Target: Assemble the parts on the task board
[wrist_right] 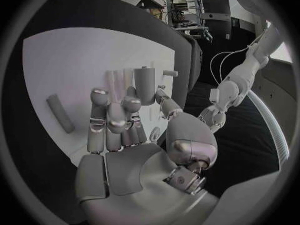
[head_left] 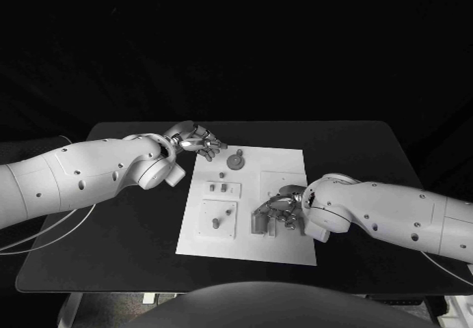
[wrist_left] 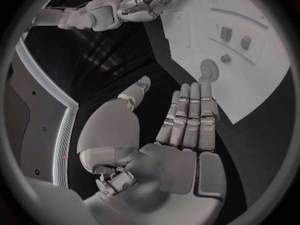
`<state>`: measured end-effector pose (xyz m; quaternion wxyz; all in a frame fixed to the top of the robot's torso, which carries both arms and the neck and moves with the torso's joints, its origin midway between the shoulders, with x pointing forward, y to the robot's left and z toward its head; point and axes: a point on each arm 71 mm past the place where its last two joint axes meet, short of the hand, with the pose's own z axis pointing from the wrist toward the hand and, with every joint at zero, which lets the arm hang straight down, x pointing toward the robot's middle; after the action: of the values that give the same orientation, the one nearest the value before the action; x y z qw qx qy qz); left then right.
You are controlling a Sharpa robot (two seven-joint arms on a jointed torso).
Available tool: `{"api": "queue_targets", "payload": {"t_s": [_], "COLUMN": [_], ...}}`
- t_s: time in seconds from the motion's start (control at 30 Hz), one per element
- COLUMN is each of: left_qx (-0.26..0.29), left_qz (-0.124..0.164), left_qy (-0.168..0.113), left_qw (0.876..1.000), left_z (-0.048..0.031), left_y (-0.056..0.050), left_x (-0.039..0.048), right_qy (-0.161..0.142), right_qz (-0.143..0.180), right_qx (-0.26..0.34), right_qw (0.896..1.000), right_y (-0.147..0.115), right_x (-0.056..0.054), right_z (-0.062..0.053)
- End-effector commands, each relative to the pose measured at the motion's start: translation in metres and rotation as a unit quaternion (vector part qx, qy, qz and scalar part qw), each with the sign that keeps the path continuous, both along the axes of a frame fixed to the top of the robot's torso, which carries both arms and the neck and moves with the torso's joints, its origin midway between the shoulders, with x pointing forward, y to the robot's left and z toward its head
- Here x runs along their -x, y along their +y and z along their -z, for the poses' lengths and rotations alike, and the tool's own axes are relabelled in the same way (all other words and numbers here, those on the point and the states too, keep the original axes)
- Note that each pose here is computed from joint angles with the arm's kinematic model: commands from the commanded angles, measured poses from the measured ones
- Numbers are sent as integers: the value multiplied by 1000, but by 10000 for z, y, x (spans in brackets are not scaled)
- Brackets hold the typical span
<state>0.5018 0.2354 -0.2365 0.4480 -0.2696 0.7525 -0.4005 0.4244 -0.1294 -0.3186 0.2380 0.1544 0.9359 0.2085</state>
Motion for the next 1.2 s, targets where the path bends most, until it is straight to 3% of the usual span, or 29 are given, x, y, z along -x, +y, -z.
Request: {"api": "queue_targets", "payload": {"t_s": [0.03, 1.2], "left_qx": [2, -2], "left_qz": [7, 5], "left_qy": [0, 1], "left_qw": [1000, 1000], "left_z": [-9, -12], "left_y": [-21, -1], "left_x": [2, -1], "right_qy": [-4, -10], "right_qz": [-8, -21], "right_qx": [1, -6], "right_qw": [1000, 1000], "right_y": [11, 56], "right_x": [-1, 11], "right_z": [2, 8]}}
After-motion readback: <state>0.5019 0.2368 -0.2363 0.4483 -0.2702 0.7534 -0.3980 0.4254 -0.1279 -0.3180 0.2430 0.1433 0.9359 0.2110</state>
